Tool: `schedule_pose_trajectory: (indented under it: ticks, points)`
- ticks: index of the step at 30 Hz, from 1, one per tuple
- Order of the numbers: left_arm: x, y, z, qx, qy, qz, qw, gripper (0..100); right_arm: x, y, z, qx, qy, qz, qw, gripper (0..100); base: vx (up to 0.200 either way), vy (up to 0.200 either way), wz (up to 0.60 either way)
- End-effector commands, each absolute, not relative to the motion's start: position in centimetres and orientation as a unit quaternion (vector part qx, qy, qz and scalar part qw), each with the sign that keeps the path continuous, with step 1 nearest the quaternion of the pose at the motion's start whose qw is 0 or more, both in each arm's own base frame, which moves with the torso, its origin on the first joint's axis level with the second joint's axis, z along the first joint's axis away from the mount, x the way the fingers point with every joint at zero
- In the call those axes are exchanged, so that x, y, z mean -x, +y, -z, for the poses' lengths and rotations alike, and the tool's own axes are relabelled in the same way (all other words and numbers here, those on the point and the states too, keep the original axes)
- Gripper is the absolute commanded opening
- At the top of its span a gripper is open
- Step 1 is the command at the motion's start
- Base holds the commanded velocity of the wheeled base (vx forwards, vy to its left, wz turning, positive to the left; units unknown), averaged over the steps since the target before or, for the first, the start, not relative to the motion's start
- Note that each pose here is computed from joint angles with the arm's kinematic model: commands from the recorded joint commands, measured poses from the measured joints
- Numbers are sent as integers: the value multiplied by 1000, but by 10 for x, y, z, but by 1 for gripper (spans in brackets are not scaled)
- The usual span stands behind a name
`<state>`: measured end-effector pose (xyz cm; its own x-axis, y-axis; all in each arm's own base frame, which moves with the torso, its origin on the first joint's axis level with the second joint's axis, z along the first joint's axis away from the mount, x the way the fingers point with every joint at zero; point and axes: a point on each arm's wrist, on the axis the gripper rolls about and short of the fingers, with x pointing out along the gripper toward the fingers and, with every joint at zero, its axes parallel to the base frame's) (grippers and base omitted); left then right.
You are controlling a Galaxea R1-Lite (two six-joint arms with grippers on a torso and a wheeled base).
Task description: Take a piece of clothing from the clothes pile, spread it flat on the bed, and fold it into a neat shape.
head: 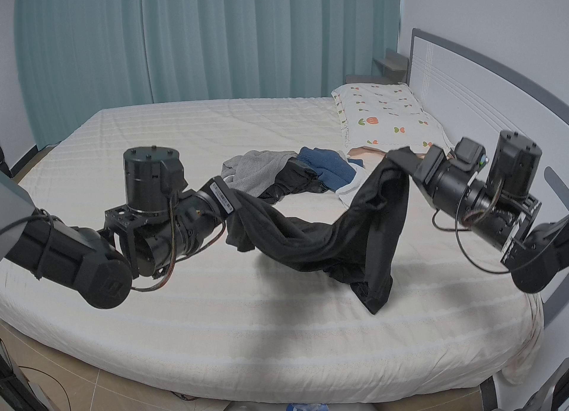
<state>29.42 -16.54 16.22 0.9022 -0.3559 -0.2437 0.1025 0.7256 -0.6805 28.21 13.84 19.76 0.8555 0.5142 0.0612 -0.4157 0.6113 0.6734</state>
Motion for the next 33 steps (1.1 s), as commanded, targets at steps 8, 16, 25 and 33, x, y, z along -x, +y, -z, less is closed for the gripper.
schedule_pose_trajectory:
  ticks: [8,16,25,33]
  points:
    - [-258,-176,-106,374,295,128,870,0,-277,142,-115,-350,134,-247,894,0,0,0,0]
    - [-246,-167,-97,378,298,138,865,0,-275,146,-110,-349,142,-248,893,0,-75,0,0]
    - [-247,-166,-95,378,303,133,865,0,-274,145,-107,-347,148,-246,893,0,-67,0,0]
    - [-252,-168,-87,376,310,126,864,0,-276,147,-100,-344,158,-242,893,0,0,0,0]
